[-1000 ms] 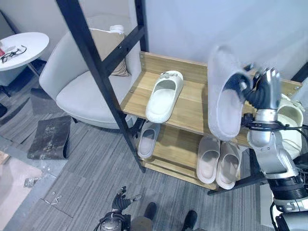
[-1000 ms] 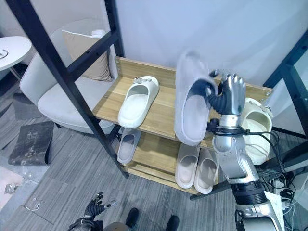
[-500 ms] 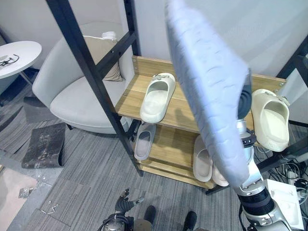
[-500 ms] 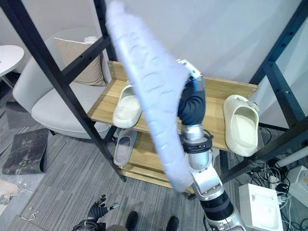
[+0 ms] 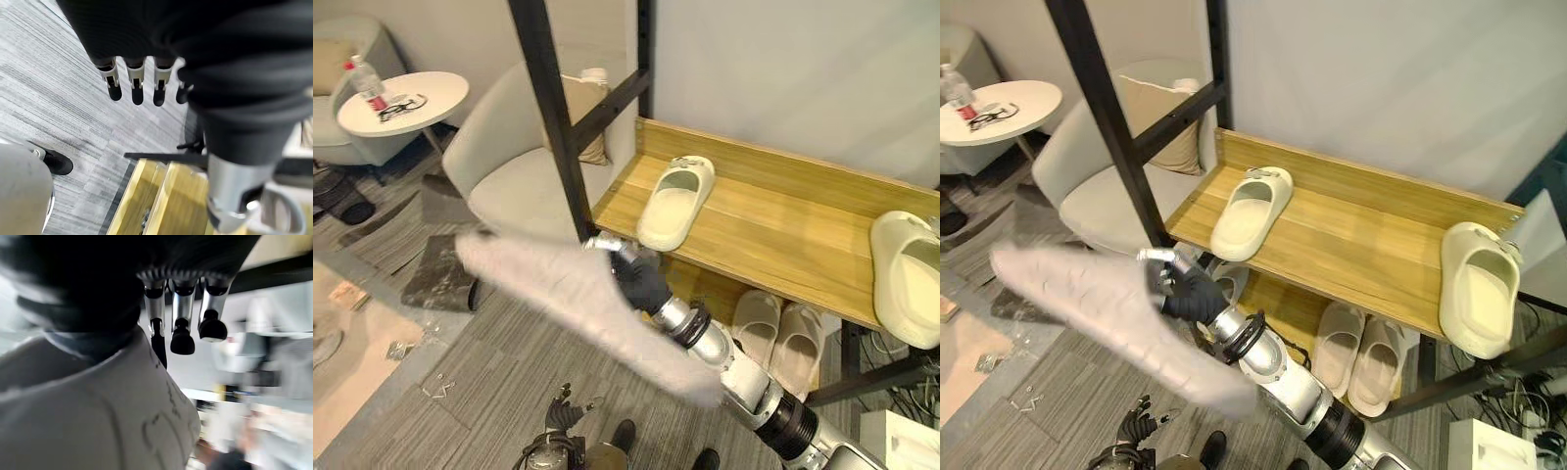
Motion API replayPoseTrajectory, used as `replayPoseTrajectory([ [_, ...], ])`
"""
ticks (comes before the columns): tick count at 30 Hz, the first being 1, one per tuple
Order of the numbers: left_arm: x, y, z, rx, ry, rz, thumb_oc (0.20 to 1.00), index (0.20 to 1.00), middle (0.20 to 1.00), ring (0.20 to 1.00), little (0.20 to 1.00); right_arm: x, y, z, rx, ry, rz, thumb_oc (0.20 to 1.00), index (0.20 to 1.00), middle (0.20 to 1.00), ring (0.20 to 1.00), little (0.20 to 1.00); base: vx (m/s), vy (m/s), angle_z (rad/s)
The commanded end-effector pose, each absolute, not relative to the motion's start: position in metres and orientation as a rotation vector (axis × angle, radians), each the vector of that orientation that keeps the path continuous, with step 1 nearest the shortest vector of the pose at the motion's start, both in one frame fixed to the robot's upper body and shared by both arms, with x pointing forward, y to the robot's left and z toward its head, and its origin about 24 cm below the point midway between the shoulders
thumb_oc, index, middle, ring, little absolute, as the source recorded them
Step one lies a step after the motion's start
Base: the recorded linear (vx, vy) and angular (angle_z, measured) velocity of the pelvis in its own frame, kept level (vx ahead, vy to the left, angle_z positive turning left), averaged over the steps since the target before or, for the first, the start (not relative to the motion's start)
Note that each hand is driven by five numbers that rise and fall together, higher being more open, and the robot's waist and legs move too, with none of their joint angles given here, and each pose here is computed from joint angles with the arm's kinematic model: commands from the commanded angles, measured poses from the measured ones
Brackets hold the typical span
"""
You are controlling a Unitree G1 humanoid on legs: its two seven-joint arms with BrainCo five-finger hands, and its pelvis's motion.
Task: Arrange the slippers neatly on the shoe rack.
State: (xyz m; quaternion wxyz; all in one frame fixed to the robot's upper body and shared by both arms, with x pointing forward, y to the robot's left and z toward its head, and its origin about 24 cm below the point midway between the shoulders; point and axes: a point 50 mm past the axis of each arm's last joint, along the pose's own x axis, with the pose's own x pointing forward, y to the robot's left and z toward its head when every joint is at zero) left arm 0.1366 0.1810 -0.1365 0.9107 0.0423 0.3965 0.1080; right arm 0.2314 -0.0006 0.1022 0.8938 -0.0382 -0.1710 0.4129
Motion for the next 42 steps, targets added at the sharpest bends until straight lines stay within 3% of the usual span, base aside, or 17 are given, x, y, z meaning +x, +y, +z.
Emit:
replayPoseTrajectory([
  [1, 0.140, 0.179, -0.139, 0.137, 0.815, 0.194, 1.000, 1.000, 1.000, 1.000, 1.000, 0.230, 0.001, 0.113, -0.330, -0.543, 0.817, 0.200, 0.200, 0.200, 0.200, 0.200, -0.01, -0.023, 0.36],
  [5, 0.141, 0.168, -0.138, 0.118, 0.790, 0.164, 1.000, 1.000, 1.000, 1.000, 1.000, 0.266, -0.044, 0.044, -0.835, -0.393, 0.532, 0.200, 0.200, 0.200, 0.200, 0.200, -0.04, -0.021, 0.30],
  [9, 0.162, 0.158, -0.123, 0.092, 0.675, 0.094, 1.000, 1.000, 1.000, 1.000, 1.000, 0.302, -0.093, 0.033, -1.048, -0.326, 0.257, 0.200, 0.200, 0.200, 0.200, 0.200, -0.20, 0.017, 0.07],
  [15, 0.206, 0.146, -0.090, 0.053, 0.478, 0.029, 1.000, 1.000, 1.000, 1.000, 1.000, 0.366, -0.157, 0.102, -1.284, -0.413, -0.170, 0.200, 0.200, 0.200, 0.200, 0.200, -0.20, 0.071, 0.03],
  [20, 0.223, 0.142, -0.074, 0.013, 0.403, 0.019, 1.000, 1.000, 1.000, 1.000, 1.000, 0.391, -0.207, 0.177, -1.390, -0.488, -0.485, 0.200, 0.200, 0.200, 0.200, 0.200, -0.08, 0.072, 0.11],
  [26, 0.226, 0.140, -0.073, 0.015, 0.398, 0.010, 1.000, 1.000, 1.000, 1.000, 1.000, 0.393, -0.225, 0.212, -1.377, -0.541, -0.619, 0.200, 0.200, 0.200, 0.200, 0.200, -0.03, 0.045, -0.01],
  [32, 0.223, 0.143, -0.076, 0.023, 0.424, 0.024, 1.000, 1.000, 1.000, 1.000, 1.000, 0.390, -0.214, 0.230, -1.086, -0.602, -0.668, 0.200, 0.200, 0.200, 0.200, 0.200, 0.04, -0.010, 0.12],
  [42, 0.231, 0.146, -0.071, 0.035, 0.396, 0.025, 1.000, 1.000, 1.000, 1.000, 1.000, 0.396, -0.224, 0.249, -1.122, -0.585, -0.722, 0.200, 0.200, 0.200, 0.200, 0.200, 0.01, 0.004, 0.03],
])
